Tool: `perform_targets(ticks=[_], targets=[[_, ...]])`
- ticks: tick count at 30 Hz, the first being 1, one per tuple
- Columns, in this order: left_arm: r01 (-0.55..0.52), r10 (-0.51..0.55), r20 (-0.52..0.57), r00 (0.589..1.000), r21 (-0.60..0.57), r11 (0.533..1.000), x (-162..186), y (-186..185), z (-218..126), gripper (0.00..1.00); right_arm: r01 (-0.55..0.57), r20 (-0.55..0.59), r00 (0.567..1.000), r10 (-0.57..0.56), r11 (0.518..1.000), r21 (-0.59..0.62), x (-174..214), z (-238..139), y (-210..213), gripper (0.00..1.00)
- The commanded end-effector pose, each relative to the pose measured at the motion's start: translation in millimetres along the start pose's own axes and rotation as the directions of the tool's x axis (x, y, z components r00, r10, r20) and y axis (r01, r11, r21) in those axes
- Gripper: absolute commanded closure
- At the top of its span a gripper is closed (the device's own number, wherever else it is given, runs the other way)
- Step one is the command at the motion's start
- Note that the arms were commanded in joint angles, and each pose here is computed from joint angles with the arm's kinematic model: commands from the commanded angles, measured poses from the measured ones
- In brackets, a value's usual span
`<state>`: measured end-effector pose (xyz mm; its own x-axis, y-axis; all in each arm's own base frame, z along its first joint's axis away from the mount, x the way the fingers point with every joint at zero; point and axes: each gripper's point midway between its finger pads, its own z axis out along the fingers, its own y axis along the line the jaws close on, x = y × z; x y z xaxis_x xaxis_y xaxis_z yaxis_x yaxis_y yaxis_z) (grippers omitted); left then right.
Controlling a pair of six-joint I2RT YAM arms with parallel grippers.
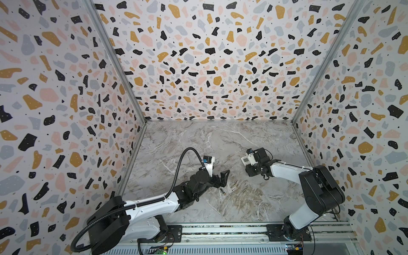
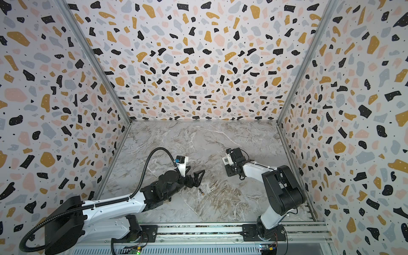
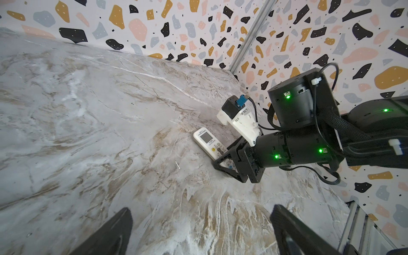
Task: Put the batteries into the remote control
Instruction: 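Lift the remote with the right gripper toward the left gripper while the left gripper approaches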
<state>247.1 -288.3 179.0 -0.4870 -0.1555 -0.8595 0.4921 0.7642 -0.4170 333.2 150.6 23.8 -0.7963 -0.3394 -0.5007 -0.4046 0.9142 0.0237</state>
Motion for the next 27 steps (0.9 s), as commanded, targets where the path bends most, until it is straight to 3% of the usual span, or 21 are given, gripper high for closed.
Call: perform_targets(ticks=[1,6,11,15,20,27], targets=[[0.019,-0.021,0.064,0.998,0.035,0.999,-22,-14,-3,0.0,0.015,0.007,1.0,-0.015,1.0,0.002,-4,-8,2,0.58],[0.034,-0.039,0.067,0.997,0.073,0.997,-26,-21,-6,0.01,0.028,0.07,0.997,-0.024,0.997,-0.069,-12,-23,15,0.71],[0.057,-0.07,0.093,0.993,0.135,0.989,-37,-31,-17,0.01,0.074,0.24,0.971,-0.019,0.972,-0.224,-34,-61,44,0.78],[0.066,-0.096,0.123,0.988,0.227,0.972,-51,-47,-31,0.0,0.152,0.385,0.923,0.005,0.914,-0.377,-47,-103,73,0.83],[0.02,-0.073,0.112,0.991,0.419,0.908,-61,-86,-52,0.0,0.263,0.526,0.849,0.045,0.828,-0.495,-54,-156,102,0.86],[-0.022,-0.029,0.097,0.995,0.486,0.873,-65,-103,-60,0.06,0.419,0.621,0.78,0.073,0.677,-0.605,-48,-217,138,0.89]])
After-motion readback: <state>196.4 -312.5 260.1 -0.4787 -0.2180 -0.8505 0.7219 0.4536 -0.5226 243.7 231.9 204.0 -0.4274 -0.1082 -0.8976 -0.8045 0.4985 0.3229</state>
